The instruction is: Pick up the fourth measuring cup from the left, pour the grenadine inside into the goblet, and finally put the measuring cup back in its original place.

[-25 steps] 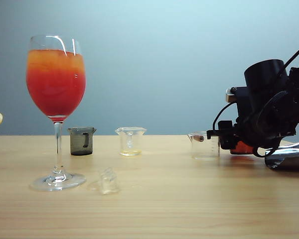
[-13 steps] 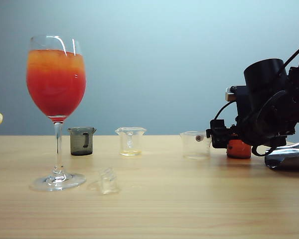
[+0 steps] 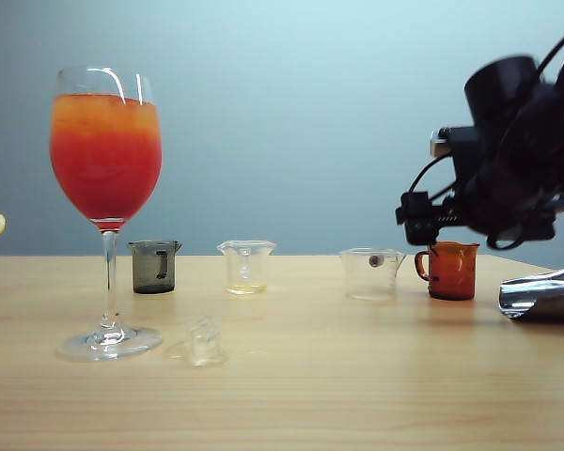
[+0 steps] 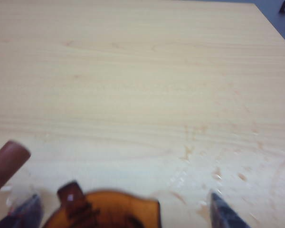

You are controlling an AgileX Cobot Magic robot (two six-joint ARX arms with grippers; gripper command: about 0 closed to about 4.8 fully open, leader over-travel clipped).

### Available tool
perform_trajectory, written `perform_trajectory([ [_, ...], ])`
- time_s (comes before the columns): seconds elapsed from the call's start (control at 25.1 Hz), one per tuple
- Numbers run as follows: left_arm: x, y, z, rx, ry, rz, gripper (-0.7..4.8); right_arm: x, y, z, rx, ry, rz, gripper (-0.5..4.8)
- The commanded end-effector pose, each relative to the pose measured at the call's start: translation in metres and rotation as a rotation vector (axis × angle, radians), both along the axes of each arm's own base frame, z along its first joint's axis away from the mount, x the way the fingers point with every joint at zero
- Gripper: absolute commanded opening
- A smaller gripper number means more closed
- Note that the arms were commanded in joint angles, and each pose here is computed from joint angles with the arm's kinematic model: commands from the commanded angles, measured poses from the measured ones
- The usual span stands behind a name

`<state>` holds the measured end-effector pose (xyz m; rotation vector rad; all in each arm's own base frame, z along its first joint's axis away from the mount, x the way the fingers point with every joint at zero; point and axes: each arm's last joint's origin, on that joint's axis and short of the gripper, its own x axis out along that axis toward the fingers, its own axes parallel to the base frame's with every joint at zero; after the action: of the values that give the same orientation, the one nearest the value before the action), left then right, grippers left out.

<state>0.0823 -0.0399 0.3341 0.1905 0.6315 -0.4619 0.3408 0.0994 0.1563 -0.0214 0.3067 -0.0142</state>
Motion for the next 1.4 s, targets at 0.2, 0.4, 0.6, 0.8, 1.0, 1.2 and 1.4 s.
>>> perform_trajectory([
  [0.2,0.0,0.0,0.002,-0.003,-0.01,0.002,-0.04,-0.065,0.001,0.054,0.037,-0.094,0.078,4.69],
  [0.4,0.0,0.0,0.002,-0.009,-0.008,-0.006,-0.04,-0.125,-0.009,0.103,0.041,-0.085,0.268,3.63],
  [0.6,0.0,0.0,0.002,-0.008,-0.007,-0.006,-0.04,-0.179,-0.033,0.138,0.052,-0.159,0.279,-0.08],
  [0.8,0.0,0.0,0.002,-0.009,-0.008,-0.006,-0.04,-0.231,-0.055,0.151,0.056,-0.199,0.279,-0.08],
  [1.0,-0.009,0.006,0.004,-0.042,-0.041,0.006,-0.04,-0.268,-0.072,0.148,0.065,-0.22,0.292,-0.07],
  [1.2,-0.033,0.03,-0.005,-0.096,-0.136,0.229,-0.04,-0.288,-0.08,0.134,0.17,-0.25,0.279,-0.07],
  [1.4,-0.045,0.035,-0.04,-0.09,-0.148,0.329,-0.04,-0.262,-0.067,0.087,0.199,-0.285,0.331,-0.06],
])
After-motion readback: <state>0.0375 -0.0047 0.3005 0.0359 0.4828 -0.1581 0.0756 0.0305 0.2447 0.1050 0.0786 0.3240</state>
